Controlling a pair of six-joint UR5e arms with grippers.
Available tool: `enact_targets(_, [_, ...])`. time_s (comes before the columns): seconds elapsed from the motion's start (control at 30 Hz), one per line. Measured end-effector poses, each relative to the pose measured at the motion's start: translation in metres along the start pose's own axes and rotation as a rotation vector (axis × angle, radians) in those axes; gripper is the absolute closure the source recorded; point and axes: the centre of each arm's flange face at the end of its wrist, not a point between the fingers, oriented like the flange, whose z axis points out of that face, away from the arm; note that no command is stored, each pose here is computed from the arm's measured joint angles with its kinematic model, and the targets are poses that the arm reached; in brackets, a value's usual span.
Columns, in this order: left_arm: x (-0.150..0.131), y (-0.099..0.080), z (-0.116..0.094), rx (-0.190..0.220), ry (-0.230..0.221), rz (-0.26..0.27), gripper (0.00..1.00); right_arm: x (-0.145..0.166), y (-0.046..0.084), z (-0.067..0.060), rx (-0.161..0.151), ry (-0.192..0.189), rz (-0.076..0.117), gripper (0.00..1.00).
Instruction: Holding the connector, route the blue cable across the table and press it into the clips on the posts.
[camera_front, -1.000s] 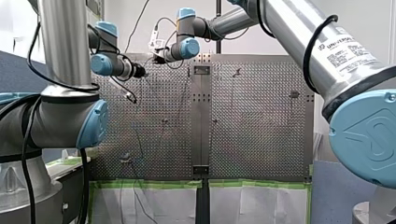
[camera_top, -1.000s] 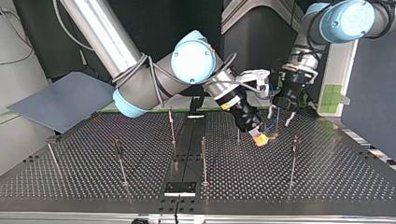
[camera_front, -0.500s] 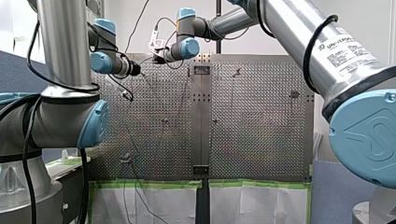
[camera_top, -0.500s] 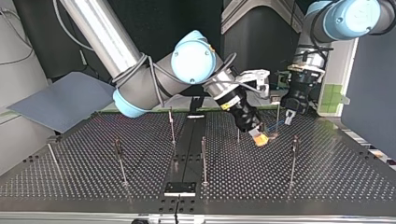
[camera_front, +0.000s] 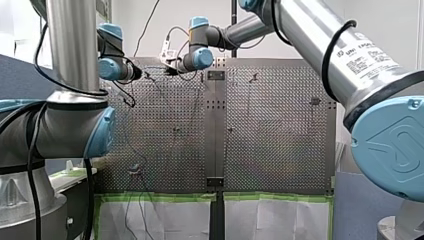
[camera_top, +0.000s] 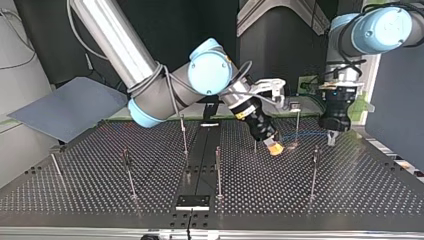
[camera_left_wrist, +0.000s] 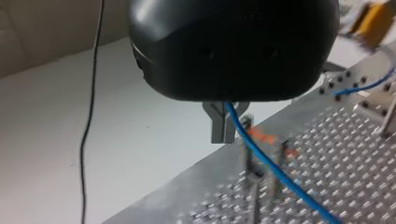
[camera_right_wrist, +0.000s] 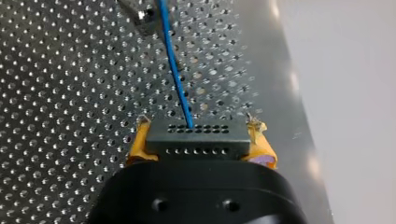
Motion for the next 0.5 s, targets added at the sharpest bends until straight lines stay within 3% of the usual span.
enact_targets(0.33, [-0.006,0.026,0.023,-0.028,-0.046,0.059,1.0,-0.002,0.011,0.004,-0.005,0.008,0.018,1.0])
enact_targets(0.5, [-0.003,0.035,0.033,-0.01,-0.035,0.067,1.0,-0.005,0.014,0.006,-0.005,0.006,0.021,1.0])
